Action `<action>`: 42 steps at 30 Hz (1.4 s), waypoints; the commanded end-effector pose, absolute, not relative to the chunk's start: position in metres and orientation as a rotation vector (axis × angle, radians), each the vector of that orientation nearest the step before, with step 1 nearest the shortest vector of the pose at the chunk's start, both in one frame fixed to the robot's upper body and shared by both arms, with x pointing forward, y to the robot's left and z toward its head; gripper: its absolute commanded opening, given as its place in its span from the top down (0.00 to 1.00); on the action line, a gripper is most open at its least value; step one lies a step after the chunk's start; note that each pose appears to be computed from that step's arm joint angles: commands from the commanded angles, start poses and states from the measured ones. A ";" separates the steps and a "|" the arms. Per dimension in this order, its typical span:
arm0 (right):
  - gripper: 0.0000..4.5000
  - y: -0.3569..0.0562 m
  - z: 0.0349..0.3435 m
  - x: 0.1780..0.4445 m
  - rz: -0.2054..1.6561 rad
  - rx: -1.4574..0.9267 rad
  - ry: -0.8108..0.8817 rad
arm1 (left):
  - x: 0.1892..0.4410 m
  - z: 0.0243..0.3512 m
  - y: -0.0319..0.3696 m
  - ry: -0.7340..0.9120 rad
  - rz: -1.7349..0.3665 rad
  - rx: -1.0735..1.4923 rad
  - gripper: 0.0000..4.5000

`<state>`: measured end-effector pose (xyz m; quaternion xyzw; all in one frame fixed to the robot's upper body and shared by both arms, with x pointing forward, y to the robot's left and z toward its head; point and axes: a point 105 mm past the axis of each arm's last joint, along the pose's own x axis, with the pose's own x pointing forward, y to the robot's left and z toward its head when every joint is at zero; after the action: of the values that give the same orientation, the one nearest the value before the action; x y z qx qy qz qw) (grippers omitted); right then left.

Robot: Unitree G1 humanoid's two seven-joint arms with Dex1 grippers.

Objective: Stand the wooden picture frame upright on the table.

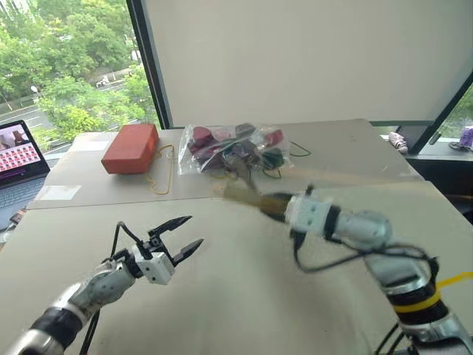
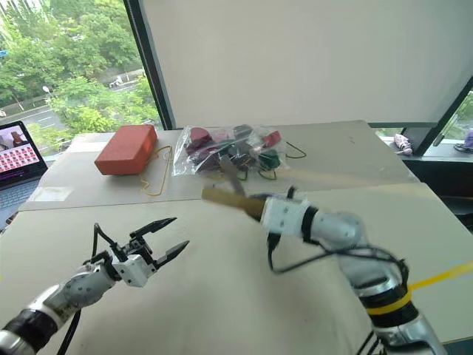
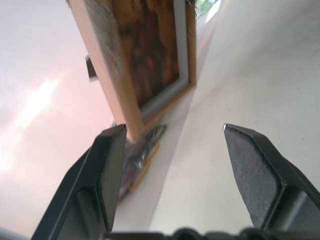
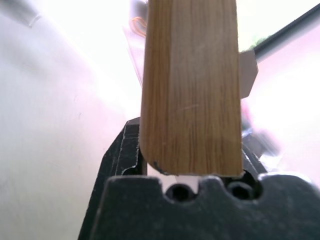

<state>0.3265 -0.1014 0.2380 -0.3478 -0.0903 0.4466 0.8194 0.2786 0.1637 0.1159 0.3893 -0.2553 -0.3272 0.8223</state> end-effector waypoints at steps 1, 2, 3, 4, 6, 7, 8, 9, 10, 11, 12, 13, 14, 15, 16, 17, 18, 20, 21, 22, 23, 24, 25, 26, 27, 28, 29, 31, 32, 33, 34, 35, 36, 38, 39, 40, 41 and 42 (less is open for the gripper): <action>0.73 -0.102 0.263 0.308 1.099 -0.451 0.024 | 0.274 0.121 0.163 -0.504 -0.644 0.808 0.26; 0.73 -0.102 0.265 0.305 1.121 -0.414 0.076 | 0.273 0.121 0.162 -0.493 -0.633 0.802 0.26; 0.73 -0.103 0.264 0.303 1.142 -0.325 0.187 | 0.273 0.120 0.161 -0.484 -0.624 0.798 0.26; 0.73 -0.103 0.263 0.298 1.183 -0.260 0.283 | 0.271 0.120 0.160 -0.479 -0.622 0.797 0.26; 0.73 -0.103 0.258 0.291 1.225 -0.285 0.364 | 0.271 0.118 0.159 -0.463 -0.609 0.792 0.26; 0.73 -0.102 0.253 0.289 1.240 -0.282 0.416 | 0.271 0.118 0.159 -0.459 -0.603 0.792 0.26; 0.73 -0.102 0.250 0.288 1.245 -0.275 0.453 | 0.271 0.118 0.158 -0.456 -0.599 0.792 0.26; 0.73 -0.101 0.247 0.292 1.233 -0.286 0.460 | 0.271 0.119 0.158 -0.457 -0.598 0.790 0.26; 0.73 -0.099 0.243 0.297 1.227 -0.292 0.464 | 0.270 0.119 0.157 -0.458 -0.598 0.787 0.26; 0.73 -0.098 0.240 0.300 1.222 -0.305 0.465 | 0.270 0.120 0.156 -0.458 -0.596 0.786 0.26; 0.73 -0.097 0.236 0.302 1.225 -0.314 0.472 | 0.270 0.120 0.156 -0.458 -0.594 0.786 0.26; 0.73 -0.096 0.233 0.301 1.239 -0.312 0.487 | 0.270 0.120 0.156 -0.457 -0.592 0.785 0.26; 0.73 -0.096 0.228 0.302 1.244 -0.315 0.507 | 0.270 0.121 0.156 -0.458 -0.589 0.783 0.26; 0.73 -0.097 0.223 0.304 1.239 -0.320 0.526 | 0.270 0.121 0.156 -0.459 -0.587 0.781 0.26; 0.73 -0.097 0.219 0.307 1.232 -0.322 0.539 | 0.270 0.121 0.155 -0.459 -0.587 0.781 0.26; 0.73 -0.097 0.216 0.309 1.229 -0.319 0.550 | 0.269 0.122 0.155 -0.462 -0.589 0.780 0.26; 0.73 -0.097 0.214 0.311 1.224 -0.316 0.559 | 0.269 0.122 0.154 -0.462 -0.590 0.778 0.26; 0.73 -0.097 0.210 0.316 1.213 -0.310 0.577 | 0.268 0.122 0.153 -0.464 -0.592 0.776 0.26; 0.73 -0.097 0.209 0.317 1.213 -0.304 0.583 | 0.267 0.122 0.153 -0.463 -0.595 0.776 0.26; 0.73 -0.097 0.208 0.318 1.212 -0.304 0.588 | 0.267 0.122 0.153 -0.462 -0.596 0.775 0.26; 0.73 -0.097 0.207 0.319 1.209 -0.302 0.592 | 0.267 0.122 0.153 -0.463 -0.597 0.776 0.26; 0.62 -0.096 0.207 0.321 1.206 -0.300 0.595 | 0.267 0.122 0.153 -0.463 -0.598 0.776 0.25; 0.51 -0.096 0.207 0.323 1.201 -0.296 0.595 | 0.267 0.122 0.153 -0.463 -0.597 0.777 0.24; 0.46 -0.096 0.208 0.323 1.201 -0.292 0.592 | 0.267 0.122 0.153 -0.463 -0.597 0.776 0.24; 0.37 -0.095 0.208 0.324 1.201 -0.290 0.590 | 0.267 0.122 0.153 -0.462 -0.597 0.776 0.24; 0.31 -0.095 0.210 0.324 1.199 -0.287 0.586 | 0.267 0.122 0.153 -0.462 -0.597 0.773 0.24; 0.23 -0.095 0.210 0.325 1.198 -0.286 0.583 | 0.267 0.122 0.153 -0.462 -0.598 0.772 0.24; 0.08 -0.096 0.214 0.324 1.194 -0.281 0.575 | 0.267 0.122 0.153 -0.460 -0.602 0.768 0.24; 0.02 -0.097 0.214 0.324 1.193 -0.281 0.573 | 0.267 0.122 0.153 -0.460 -0.603 0.768 0.24; 0.02 -0.097 0.215 0.323 1.192 -0.280 0.572 | 0.267 0.122 0.153 -0.461 -0.603 0.767 0.24; 0.02 -0.099 0.216 0.323 1.188 -0.276 0.571 | 0.267 0.122 0.153 -0.461 -0.604 0.768 0.24; 0.02 -0.102 0.218 0.321 1.182 -0.271 0.571 | 0.267 0.122 0.154 -0.461 -0.604 0.768 0.24; 0.02 -0.107 0.219 0.318 1.172 -0.267 0.573 | 0.267 0.122 0.155 -0.459 -0.604 0.767 0.24; 0.02 -0.119 0.221 0.311 1.146 -0.243 0.580 | 0.266 0.123 0.157 -0.447 -0.601 0.744 0.24; 0.02 -0.124 0.222 0.308 1.135 -0.229 0.582 | 0.266 0.123 0.159 -0.441 -0.599 0.731 0.24; 0.02 -0.135 0.221 0.301 1.107 -0.202 0.590 | 0.265 0.124 0.161 -0.423 -0.586 0.705 0.24; 0.02 -0.142 0.220 0.296 1.088 -0.187 0.596 | 0.264 0.124 0.164 -0.410 -0.576 0.688 0.24; 0.02 -0.154 0.212 0.287 1.051 -0.176 0.611 | 0.263 0.123 0.168 -0.375 -0.544 0.636 0.24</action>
<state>0.3007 -0.1425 0.2070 -0.0859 0.2989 0.5044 0.8055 0.2646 0.1636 0.1109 0.3377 -0.1779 -0.2830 0.8799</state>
